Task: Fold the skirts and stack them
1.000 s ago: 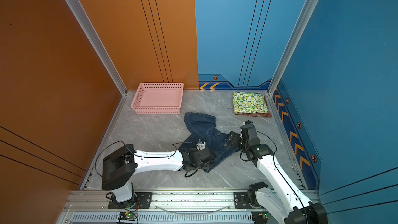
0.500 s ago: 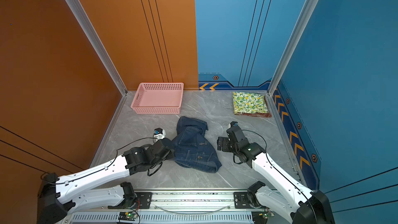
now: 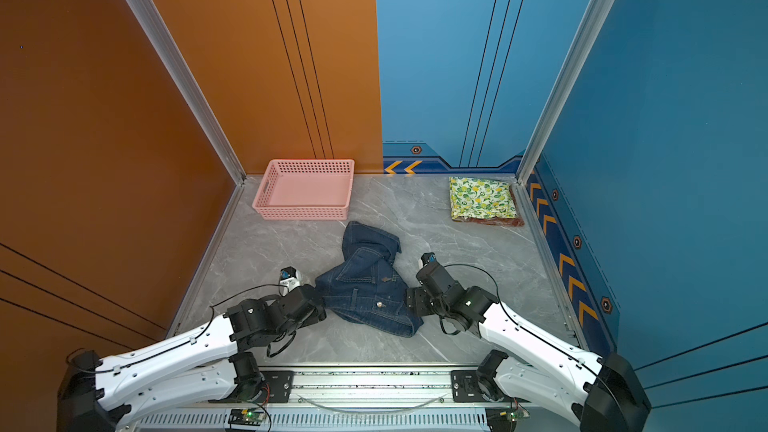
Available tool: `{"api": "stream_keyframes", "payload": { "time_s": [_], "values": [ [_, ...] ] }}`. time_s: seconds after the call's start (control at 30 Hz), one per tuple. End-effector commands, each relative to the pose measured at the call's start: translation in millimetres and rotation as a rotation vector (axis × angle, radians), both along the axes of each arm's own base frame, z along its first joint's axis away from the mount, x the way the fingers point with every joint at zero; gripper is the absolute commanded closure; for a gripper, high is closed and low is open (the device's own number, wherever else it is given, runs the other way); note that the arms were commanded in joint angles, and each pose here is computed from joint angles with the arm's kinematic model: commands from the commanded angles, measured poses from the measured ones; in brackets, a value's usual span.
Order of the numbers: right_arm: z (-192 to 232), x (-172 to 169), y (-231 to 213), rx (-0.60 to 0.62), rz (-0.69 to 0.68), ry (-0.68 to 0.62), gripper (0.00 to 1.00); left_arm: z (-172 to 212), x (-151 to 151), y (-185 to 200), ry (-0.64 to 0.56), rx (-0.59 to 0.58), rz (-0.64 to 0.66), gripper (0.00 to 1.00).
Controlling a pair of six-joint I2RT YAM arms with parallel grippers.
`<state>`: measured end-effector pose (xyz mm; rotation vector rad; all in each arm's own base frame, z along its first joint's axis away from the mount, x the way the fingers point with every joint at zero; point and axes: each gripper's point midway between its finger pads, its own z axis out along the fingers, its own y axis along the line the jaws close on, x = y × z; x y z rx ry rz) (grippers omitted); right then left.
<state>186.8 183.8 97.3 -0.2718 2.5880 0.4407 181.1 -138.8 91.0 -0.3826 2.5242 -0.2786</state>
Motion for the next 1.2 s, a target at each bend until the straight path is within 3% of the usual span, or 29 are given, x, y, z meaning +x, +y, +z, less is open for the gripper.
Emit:
{"api": "stream_keyframes", "payload": {
  "time_s": [0.0,0.2,0.27,0.3,0.37,0.47,0.57,0.6,0.93,1.03,1.13,1.17],
  "values": [
    [-17.6,-21.0,-11.4,-0.076,-0.009,0.035,0.11,-16.5,-0.2,-3.6,0.025,0.009,-0.042,0.22],
    [-41.0,-33.2,-14.2,-0.124,-0.012,0.053,0.13,-30.7,21.4,-25.9,0.02,0.003,-0.087,0.21],
    [-48.7,-33.2,-15.0,-0.146,-0.013,0.061,0.17,-34.1,29.9,-33.1,0.029,0.023,-0.107,0.27],
    [-53.5,-33.1,-14.6,-0.154,-0.012,0.065,0.2,-34.5,34.7,-37.2,0.031,0.034,-0.119,0.33],
    [-63.3,-31.8,-16.9,-0.181,-0.015,0.074,0.29,-33.4,44.4,-43.8,0.031,0.051,-0.136,0.63],
    [-66.4,-26.5,-14.6,-0.185,-0.019,0.074,0.62,-14.8,58.9,-53.9,0.001,0.058,-0.164,0.99],
    [-38.8,-12.2,-16.7,-0.197,-0.034,-0.002,0.96,22.9,69.9,-57.9,-0.049,0.071,-0.189,1.0],
    [-24.3,-7.4,-21.1,-0.208,-0.045,-0.03,1.0,39.0,73.0,-57.8,-0.07,0.075,-0.198,1.0],
    [160.9,32.9,-58.0,-0.148,-0.125,-0.326,1.0,200.4,73.5,-40.3,-0.34,-0.024,-0.213,1.0],
    [194.7,42.7,-58.2,-0.132,-0.127,-0.376,1.0,204.3,71.8,-34.5,-0.334,-0.018,-0.207,1.0],
    [196.3,48.3,-51.6,-0.138,-0.114,-0.366,1.0,166.9,61.6,-40.9,-0.232,-0.041,-0.22,1.0],
    [191.8,49.5,-48.6,-0.141,-0.107,-0.354,1.0,150.1,55.9,-44.2,-0.2,-0.048,-0.225,0.94]
  ]
}}
